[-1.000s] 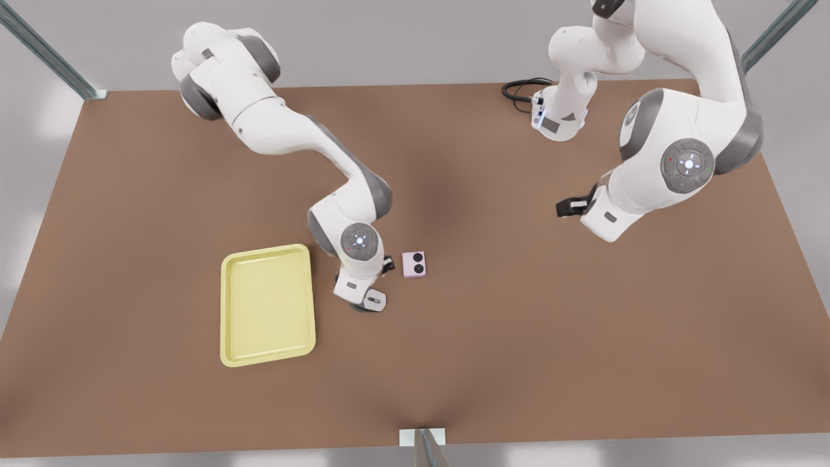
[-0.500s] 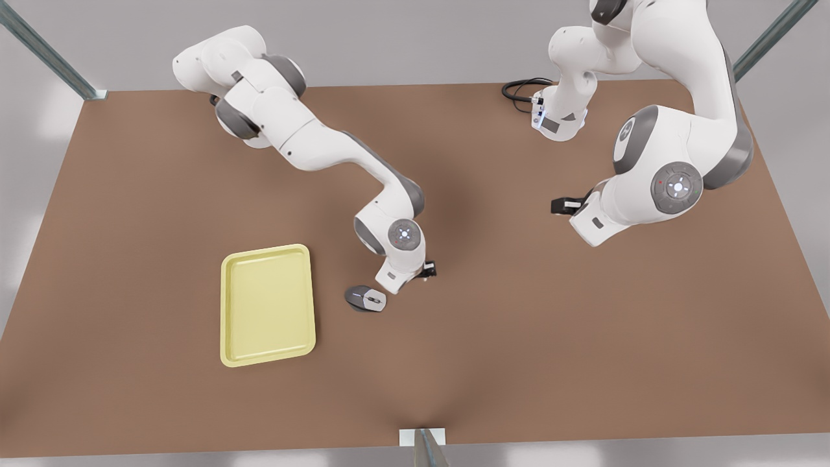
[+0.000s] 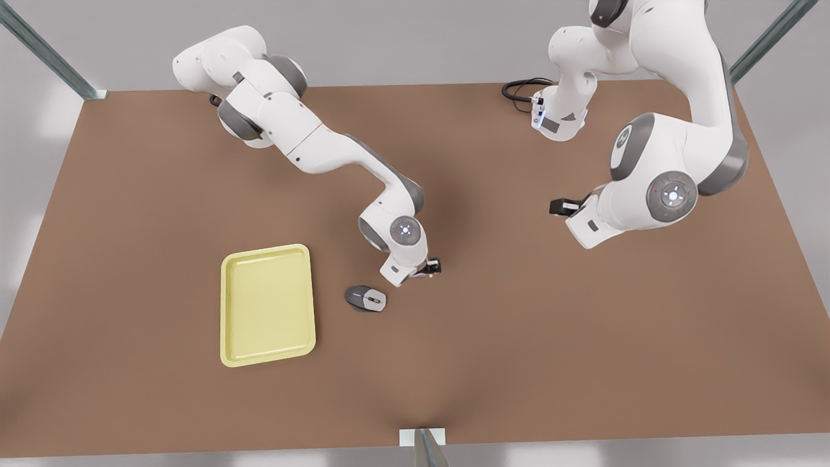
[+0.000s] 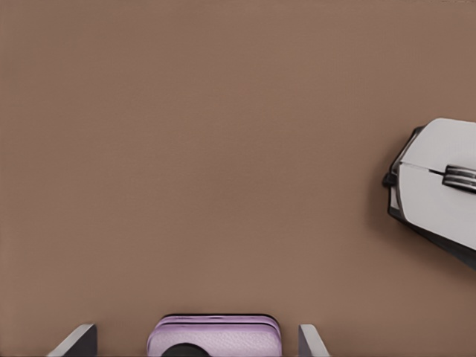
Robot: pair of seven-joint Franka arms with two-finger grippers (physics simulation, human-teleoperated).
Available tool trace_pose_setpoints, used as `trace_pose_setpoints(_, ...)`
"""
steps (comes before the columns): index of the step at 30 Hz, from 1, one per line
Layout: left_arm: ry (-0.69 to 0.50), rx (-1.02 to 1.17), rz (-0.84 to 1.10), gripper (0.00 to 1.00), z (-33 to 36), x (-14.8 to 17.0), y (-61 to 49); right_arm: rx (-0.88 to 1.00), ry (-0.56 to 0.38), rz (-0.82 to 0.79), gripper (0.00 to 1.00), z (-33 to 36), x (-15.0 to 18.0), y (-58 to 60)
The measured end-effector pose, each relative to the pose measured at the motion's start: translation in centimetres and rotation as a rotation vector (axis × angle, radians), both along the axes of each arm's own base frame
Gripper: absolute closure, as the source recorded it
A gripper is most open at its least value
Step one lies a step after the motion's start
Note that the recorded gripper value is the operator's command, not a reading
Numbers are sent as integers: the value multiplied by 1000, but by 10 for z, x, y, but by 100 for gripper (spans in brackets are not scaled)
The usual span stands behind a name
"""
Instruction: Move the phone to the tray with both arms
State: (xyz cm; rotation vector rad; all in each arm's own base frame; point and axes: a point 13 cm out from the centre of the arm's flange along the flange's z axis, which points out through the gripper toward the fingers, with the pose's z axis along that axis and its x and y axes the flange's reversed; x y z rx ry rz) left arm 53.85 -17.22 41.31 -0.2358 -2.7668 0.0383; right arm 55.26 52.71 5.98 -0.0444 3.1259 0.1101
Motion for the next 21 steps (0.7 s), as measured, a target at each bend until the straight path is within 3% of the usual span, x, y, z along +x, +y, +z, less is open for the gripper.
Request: trace_pose_setpoints(21,10,-12,-36,0,-11,4,0,-77,35,155,0,-21,-35,-1)
